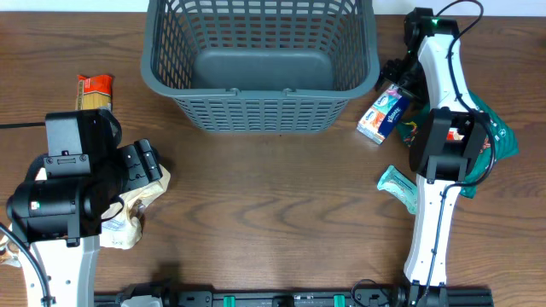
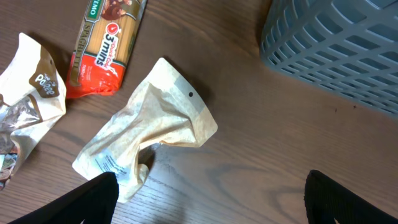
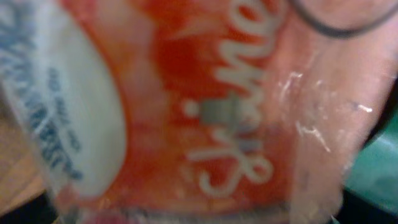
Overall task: Pack container
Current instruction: 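Grasp the Kleenex tissue pack with the right gripper, then carry the tissue pack into the basket and release it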
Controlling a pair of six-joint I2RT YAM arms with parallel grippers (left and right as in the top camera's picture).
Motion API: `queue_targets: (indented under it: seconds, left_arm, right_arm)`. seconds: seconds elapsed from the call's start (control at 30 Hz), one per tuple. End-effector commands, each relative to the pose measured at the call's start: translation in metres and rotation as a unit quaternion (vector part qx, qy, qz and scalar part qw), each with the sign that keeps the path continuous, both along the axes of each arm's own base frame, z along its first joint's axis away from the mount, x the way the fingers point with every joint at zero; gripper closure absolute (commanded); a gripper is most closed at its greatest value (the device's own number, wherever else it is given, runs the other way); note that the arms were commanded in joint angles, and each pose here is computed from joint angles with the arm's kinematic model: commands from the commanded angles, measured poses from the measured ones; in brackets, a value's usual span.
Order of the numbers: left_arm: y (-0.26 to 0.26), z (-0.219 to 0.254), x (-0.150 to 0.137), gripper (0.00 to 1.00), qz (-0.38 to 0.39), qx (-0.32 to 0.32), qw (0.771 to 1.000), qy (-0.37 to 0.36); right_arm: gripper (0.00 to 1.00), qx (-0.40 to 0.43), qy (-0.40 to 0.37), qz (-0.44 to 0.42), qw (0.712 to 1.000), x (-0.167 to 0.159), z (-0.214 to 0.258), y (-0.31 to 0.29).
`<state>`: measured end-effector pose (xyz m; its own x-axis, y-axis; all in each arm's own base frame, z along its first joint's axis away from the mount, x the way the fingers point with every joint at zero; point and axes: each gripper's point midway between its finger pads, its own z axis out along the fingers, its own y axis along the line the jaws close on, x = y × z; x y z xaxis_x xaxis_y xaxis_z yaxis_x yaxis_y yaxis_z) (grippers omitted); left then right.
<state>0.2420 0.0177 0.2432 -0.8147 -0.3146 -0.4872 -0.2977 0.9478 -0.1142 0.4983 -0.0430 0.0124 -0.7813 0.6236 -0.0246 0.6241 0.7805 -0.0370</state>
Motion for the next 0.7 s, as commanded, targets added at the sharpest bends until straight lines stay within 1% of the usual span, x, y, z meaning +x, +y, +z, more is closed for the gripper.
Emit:
queue_targets:
  seconds: [0.0, 0.07, 0.1, 0.13, 0.17, 0.2, 0.37, 0.47, 0.57, 0.67]
  left_arm:
    - [-0.001, 0.008, 0.002, 0.14, -0.009, 0.001, 1.0, -0.011]
    - [-0.001, 0.008, 0.002, 0.14, -0.009, 0.001, 1.0, -0.011]
    - [-0.001, 0.009, 0.002, 0.14, -0.009, 0.001, 1.0, -0.011]
    - [-0.001, 0.009, 0.002, 0.14, -0.009, 0.001, 1.0, -0.011]
    - [-0.001, 0.008, 0.002, 0.14, -0.009, 0.001, 1.0, -0.011]
    - [-0.001, 0.008, 0.002, 0.14, -0.009, 0.001, 1.0, -0.011]
    - [-0.001, 0.008, 0.002, 0.14, -0.013, 0.004, 1.0, -0.011]
    - [-0.001, 0.008, 0.001, 0.14, -0.014, 0.004, 1.0, -0.009]
    - [-0.001, 0.008, 0.001, 0.14, -0.017, 0.006, 1.0, -0.007]
    - [-0.001, 0.008, 0.0, 0.14, -0.023, 0.009, 1.0, -0.007]
  right_arm:
    - [0.33, 0.002, 0.002, 0.011, 1.0, 0.002, -0.008, -0.001]
    - [0.43, 0.001, -0.004, 0.02, 1.0, 0.005, -0.008, -0.002]
    - [0.5, 0.001, -0.006, 0.024, 1.0, 0.006, -0.008, -0.002]
    - [0.75, 0.001, -0.008, 0.028, 1.0, 0.007, -0.008, -0.002]
    - [0.94, 0.001, -0.009, 0.028, 1.0, 0.007, -0.008, -0.002]
    - [0.99, 0.001, -0.008, 0.029, 1.0, 0.007, -0.008, -0.002]
    - [0.99, 0.016, -0.006, 0.057, 0.998, 0.005, -0.004, 0.003]
    - [0.99, 0.025, -0.019, 0.083, 0.996, 0.005, 0.015, 0.007]
    - [0.99, 0.016, -0.061, 0.103, 0.993, 0.011, 0.057, 0.006]
    - [0.99, -0.002, -0.131, 0.13, 0.983, 0.019, 0.118, 0.005]
